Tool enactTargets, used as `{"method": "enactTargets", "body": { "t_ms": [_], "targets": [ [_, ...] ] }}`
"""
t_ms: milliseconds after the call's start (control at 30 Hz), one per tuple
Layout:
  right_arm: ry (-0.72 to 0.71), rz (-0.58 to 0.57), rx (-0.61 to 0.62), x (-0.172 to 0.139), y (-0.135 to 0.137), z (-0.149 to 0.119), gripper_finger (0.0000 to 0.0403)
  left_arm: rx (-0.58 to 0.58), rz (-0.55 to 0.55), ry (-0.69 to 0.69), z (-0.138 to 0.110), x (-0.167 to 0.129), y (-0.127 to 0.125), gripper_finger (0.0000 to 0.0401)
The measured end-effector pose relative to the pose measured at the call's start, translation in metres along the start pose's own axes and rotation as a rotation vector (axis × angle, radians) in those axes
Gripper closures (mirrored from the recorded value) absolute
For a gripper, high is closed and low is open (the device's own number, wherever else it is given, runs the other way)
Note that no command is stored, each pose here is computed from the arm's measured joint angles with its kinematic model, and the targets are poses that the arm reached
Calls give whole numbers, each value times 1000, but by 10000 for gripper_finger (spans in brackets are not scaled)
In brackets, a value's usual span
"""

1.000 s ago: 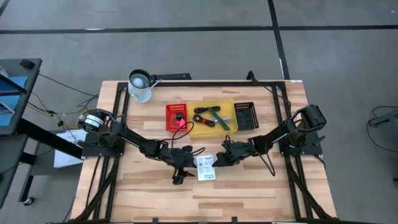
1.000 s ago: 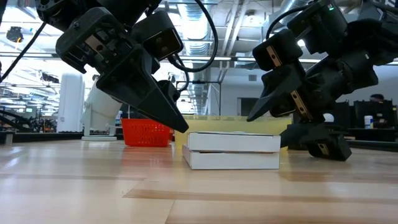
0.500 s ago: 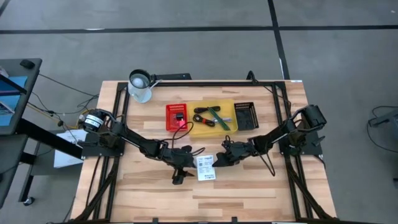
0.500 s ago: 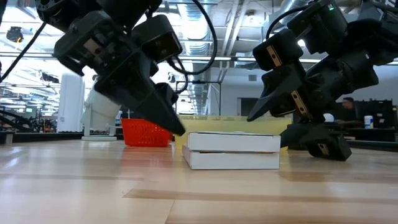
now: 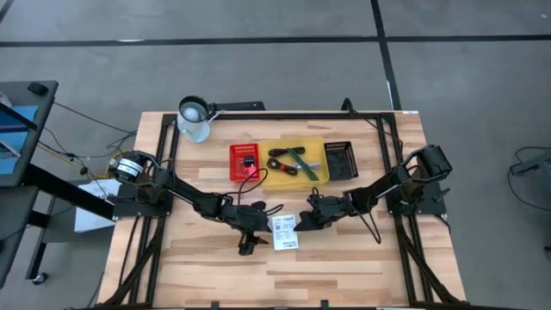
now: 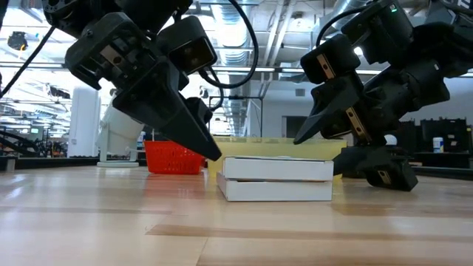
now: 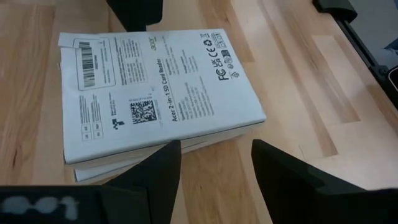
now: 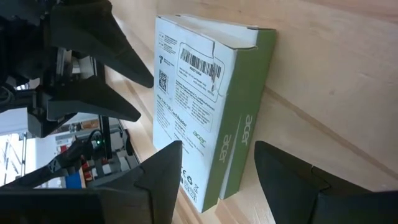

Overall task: Pick and place items into bin
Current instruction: Put the white card reader box into the black bin

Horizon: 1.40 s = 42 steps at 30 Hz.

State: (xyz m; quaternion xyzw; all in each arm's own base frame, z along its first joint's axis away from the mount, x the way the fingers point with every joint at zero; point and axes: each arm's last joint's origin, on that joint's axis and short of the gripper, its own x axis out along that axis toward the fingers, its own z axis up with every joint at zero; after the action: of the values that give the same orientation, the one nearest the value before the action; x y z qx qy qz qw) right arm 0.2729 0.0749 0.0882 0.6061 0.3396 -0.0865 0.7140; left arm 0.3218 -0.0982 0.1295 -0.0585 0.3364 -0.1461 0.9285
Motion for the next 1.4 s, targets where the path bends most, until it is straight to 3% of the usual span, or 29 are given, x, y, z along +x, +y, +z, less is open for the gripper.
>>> {"method": "enactTargets", "body": {
  "t_ms": [1400],
  "targets": [
    [0, 3, 0, 0, 0, 0, 207, 0, -15, -21, 4, -1, 10, 214]
  ]
}}
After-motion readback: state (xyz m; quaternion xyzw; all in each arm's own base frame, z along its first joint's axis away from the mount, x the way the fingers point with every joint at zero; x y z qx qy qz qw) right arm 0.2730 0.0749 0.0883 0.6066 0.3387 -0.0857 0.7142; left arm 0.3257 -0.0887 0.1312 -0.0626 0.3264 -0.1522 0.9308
